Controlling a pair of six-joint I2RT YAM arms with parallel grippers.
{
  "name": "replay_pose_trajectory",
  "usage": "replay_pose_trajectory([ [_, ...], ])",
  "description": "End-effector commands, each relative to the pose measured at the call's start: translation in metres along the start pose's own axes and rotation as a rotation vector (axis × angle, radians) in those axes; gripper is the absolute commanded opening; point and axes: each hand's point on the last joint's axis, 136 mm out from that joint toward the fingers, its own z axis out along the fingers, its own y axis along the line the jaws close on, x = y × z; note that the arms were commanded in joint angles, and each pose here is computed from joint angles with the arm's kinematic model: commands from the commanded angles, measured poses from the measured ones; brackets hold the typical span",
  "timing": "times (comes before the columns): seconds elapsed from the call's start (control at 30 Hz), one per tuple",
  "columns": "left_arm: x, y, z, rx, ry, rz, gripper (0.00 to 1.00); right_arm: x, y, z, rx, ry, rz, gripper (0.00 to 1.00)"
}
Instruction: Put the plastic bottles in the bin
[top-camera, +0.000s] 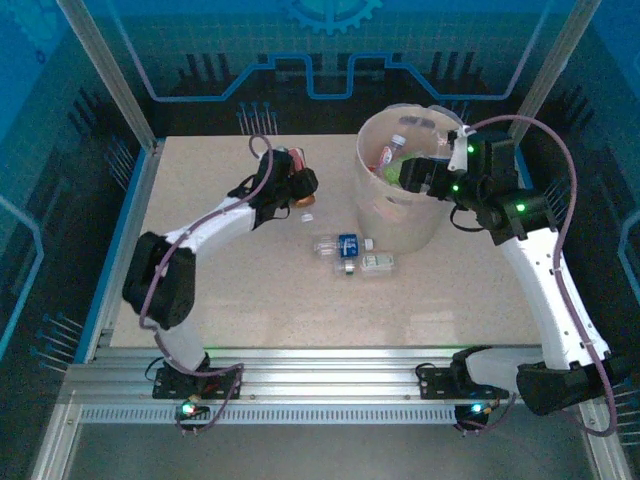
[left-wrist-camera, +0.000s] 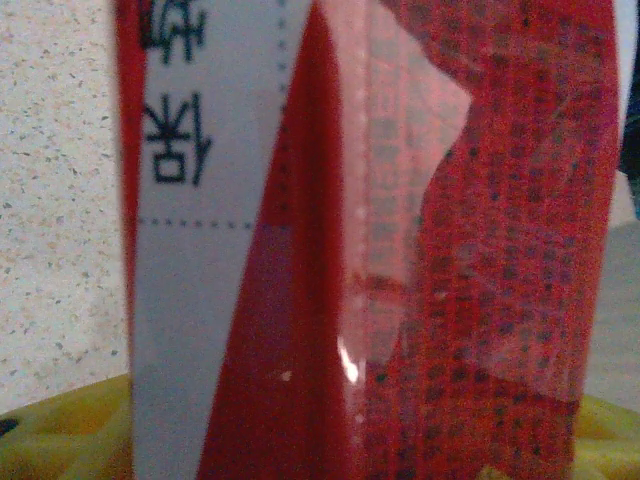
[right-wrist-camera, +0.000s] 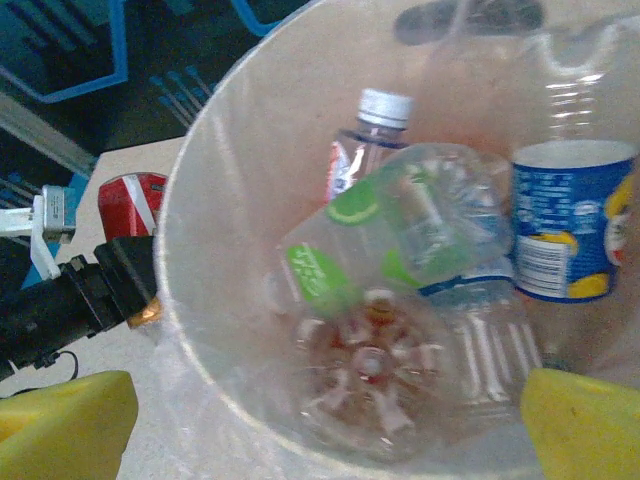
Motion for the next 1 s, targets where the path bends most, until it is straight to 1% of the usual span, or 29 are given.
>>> replay_pose_trajectory([
  [0.0,-0.013,-0.031,-0.028,0.19,-0.081,0.076,0.43,0.004,0.024,0.011,-0.102,0.018,-0.01,1.0],
  [0.23,0.01,-0.068,-0.081,0.516,-0.082,0.17,0.42,0.019,0.07,0.025,-0.262,0.078,-0.06,1.0],
  [0.33,0.018,-0.081,-0.103,0.622,-0.08,0.209,0.42,0.026,0.09,0.03,-0.312,0.102,-0.09,1.0],
  [0.4,0.026,-0.088,-0.115,0.67,-0.074,0.243,0.42,0.03,0.102,0.033,-0.338,0.12,-0.105,1.0],
  [0.6,0.043,-0.106,-0.145,0.756,-0.091,0.365,0.43,0.047,0.131,0.045,-0.4,0.186,-0.15,1.0],
  [0.77,0.043,-0.119,-0.164,0.806,-0.118,0.387,0.43,0.055,0.151,0.048,-0.453,0.213,-0.18,1.0],
  [0.87,0.039,-0.124,-0.173,0.818,-0.141,0.39,0.43,0.053,0.149,0.046,-0.42,0.202,-0.198,1.0],
  [0.97,0.038,-0.127,-0.178,0.826,-0.153,0.389,0.43,0.048,0.138,0.043,-0.357,0.178,-0.205,1.0],
])
